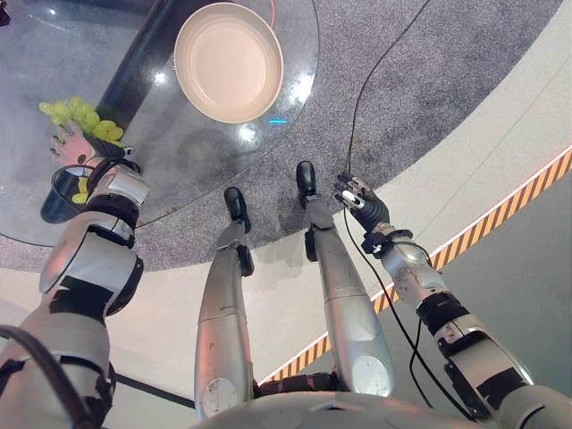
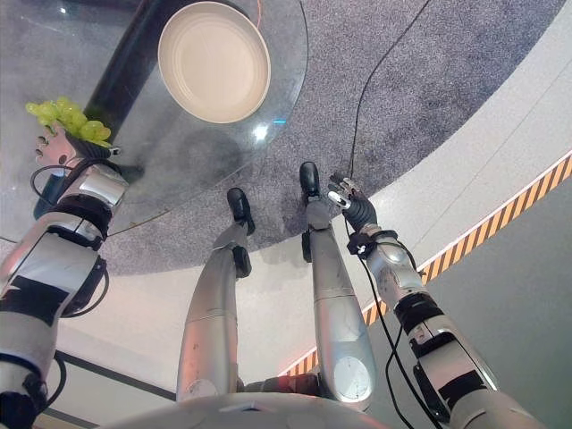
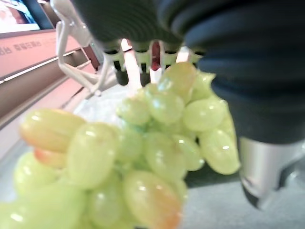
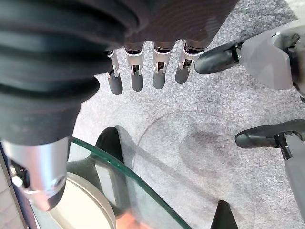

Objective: Pick up fruits into the plate

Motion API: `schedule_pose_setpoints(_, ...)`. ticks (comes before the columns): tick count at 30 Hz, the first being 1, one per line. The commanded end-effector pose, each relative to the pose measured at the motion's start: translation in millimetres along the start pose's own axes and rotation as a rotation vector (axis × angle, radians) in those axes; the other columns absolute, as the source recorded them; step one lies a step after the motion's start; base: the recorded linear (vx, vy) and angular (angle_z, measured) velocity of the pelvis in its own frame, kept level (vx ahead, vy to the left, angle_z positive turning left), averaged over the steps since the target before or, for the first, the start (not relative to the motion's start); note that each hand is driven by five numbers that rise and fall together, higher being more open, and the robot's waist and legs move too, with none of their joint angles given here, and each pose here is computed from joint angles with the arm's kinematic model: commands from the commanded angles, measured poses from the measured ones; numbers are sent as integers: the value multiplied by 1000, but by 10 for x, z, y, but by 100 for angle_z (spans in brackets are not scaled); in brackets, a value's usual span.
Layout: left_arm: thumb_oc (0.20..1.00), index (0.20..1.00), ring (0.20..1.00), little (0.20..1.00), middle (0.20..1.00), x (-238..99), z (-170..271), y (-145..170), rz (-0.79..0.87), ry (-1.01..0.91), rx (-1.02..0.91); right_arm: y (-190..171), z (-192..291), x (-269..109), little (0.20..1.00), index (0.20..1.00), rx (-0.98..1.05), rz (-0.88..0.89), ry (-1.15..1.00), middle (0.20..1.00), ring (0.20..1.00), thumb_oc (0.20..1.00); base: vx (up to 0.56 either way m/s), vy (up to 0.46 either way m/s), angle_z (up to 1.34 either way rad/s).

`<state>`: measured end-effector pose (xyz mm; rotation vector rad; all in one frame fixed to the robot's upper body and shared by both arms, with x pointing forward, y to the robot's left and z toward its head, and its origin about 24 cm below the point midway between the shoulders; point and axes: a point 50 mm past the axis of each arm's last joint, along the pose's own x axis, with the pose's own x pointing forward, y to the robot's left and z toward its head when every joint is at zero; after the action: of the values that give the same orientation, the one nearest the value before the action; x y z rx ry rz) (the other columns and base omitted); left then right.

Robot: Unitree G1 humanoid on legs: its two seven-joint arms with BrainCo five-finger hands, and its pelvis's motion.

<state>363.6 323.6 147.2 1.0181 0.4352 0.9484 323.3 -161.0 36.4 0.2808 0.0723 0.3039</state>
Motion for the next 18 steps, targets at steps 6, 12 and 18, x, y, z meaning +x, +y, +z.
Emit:
schedule_pose_setpoints(6,1000,1000,1000,1000,1000,-66,-423,-160,-30,190,174,94,40,-71,1000,1000,48,47,-54,1000,1000,1000,-4,12,0)
schedule_pose_setpoints(12,200,200,200,200,200,-76,-399,-146,-2,169,182,95,53,-84,1000,1000,52,50,-61,1000,1000,1000,0,0,0)
schedule_pose_setpoints(18,200,200,200,200,200,-62,-391,-129,6,168,178,79,77,-76,1000,1000,53,61,-66,1000,1000,1000,0,0,0)
